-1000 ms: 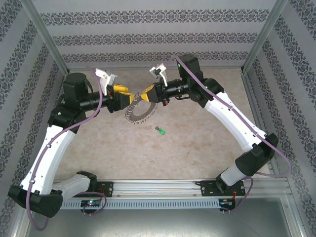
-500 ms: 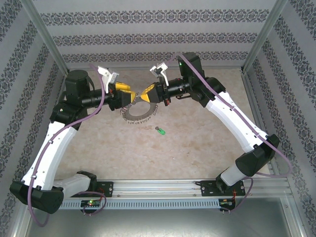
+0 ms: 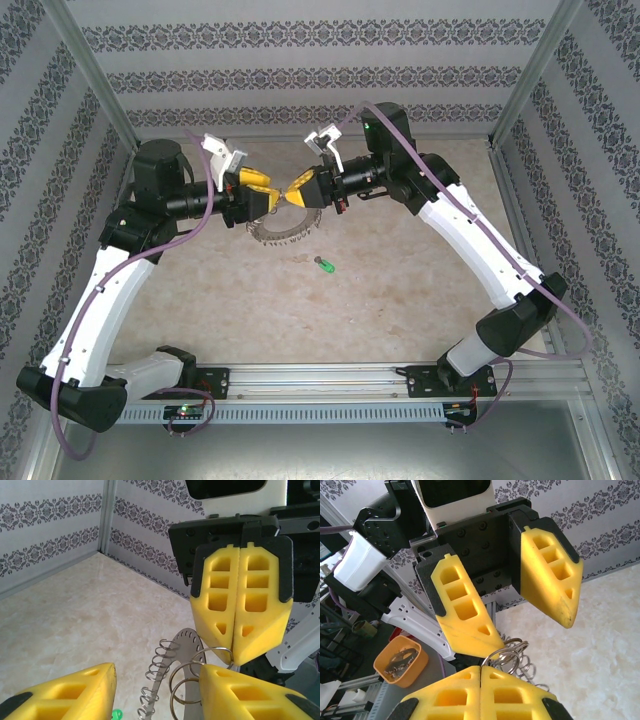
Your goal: Put the keys on the keyring
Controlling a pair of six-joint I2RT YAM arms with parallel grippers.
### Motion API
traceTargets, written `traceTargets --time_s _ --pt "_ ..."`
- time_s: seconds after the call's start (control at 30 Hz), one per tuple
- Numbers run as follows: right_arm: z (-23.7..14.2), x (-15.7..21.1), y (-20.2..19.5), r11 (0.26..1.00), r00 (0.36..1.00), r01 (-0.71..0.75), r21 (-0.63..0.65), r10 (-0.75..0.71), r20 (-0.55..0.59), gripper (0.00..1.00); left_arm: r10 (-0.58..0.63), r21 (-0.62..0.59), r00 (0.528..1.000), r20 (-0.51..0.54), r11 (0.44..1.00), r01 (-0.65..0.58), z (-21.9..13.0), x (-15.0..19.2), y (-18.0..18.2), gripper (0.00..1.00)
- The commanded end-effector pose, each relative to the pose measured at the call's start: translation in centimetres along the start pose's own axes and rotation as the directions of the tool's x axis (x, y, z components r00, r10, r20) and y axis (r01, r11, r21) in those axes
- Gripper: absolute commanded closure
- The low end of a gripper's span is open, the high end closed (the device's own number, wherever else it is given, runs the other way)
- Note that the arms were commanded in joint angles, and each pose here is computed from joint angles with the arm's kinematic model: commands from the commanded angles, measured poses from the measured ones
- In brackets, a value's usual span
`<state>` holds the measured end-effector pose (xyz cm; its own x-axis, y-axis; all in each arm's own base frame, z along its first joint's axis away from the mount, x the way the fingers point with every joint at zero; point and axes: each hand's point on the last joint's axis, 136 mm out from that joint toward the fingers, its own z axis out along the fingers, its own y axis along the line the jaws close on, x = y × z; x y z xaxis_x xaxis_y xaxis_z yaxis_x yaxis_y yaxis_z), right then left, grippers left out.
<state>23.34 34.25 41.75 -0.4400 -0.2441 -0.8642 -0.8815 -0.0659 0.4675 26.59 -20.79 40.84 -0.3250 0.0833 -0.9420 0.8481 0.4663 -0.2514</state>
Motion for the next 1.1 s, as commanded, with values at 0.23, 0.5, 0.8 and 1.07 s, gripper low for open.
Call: traceTargets --time_s 0.23,0.5,0.8,1.07 --pt "-0.4 -1.1 1.0 0.997 0.998 0.060 -0.057 -0.060 0.015 1.00 0.054 0.040 0.998 -0.021 0.998 -0.053 0.4 -0.3 -1.4 0.54" --pt "-0.1 -1.0 1.2 0.995 0.998 0.055 -0.080 -0.054 0.010 1.00 0.064 0.051 0.997 -0.043 0.997 -0.062 0.9 0.0 -1.6 0.55" --pt "0.1 -1.0 1.3 0.995 0.999 0.050 -0.091 -0.049 0.007 1.00 0.077 0.055 0.996 -0.053 0.996 -0.074 1.0 0.3 -1.8 0.94" --pt "-0.8 0.3 -1.8 0.999 1.000 -0.017 0.046 0.017 0.018 0.94 0.011 -0.050 0.995 -0.099 0.999 -0.016 0.9 2.5 0.3 1.00"
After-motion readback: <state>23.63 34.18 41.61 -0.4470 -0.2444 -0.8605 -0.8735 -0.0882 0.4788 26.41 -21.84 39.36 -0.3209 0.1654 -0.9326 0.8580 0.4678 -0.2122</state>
